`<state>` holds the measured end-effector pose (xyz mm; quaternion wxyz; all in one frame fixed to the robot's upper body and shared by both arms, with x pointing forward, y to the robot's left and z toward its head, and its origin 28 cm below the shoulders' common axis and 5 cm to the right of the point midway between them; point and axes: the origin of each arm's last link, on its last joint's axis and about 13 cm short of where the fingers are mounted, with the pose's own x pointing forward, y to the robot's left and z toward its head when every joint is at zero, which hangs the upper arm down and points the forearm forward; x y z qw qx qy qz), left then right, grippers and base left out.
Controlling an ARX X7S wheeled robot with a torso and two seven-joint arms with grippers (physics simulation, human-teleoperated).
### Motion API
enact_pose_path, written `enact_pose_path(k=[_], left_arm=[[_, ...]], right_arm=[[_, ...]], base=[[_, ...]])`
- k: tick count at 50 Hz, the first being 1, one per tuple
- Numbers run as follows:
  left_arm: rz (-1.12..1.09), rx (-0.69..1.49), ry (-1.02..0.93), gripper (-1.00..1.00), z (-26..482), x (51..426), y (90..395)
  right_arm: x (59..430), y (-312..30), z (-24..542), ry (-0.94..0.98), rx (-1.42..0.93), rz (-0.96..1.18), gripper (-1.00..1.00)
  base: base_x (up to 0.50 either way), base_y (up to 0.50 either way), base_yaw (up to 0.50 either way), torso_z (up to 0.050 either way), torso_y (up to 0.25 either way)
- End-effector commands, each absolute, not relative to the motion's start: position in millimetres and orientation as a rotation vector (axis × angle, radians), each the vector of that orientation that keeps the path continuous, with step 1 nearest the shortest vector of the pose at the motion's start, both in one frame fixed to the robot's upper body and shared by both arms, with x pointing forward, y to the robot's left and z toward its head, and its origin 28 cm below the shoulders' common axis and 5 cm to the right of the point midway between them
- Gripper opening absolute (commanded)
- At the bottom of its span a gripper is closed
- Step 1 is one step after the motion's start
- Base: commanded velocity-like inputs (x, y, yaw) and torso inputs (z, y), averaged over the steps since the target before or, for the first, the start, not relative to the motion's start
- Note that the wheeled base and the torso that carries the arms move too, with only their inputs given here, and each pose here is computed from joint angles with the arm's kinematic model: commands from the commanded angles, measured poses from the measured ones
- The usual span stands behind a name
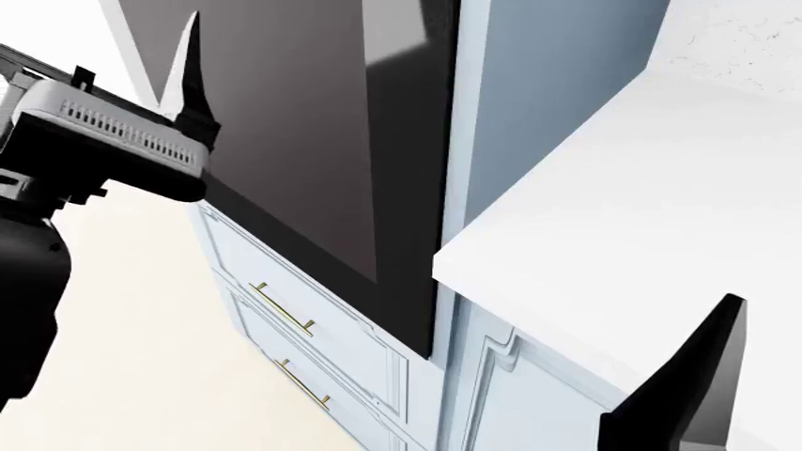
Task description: Open the oven door
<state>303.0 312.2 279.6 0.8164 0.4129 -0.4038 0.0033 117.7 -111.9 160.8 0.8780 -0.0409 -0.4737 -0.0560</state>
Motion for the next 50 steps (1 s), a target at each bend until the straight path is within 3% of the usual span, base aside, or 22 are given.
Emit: enact_pose_path(k=[1, 50], left_arm=[[-0.039, 0.904, -0.875, 1.0, 282.0, 302.7, 308.5], [-0.058, 0.959, -0.807, 1.0, 288.1, 325.5, 303.8]], right_arm=[[117.5, -111.6, 160.8, -0.988, -0.085, -0.115, 1.0], [118.2, -112.3, 161.3, -0.988, -0.082, -0.117, 1.0]], base=[[0.0, 0.0, 0.0, 0.0, 0.0], [0.0, 0.0, 0.0, 0.0, 0.0]])
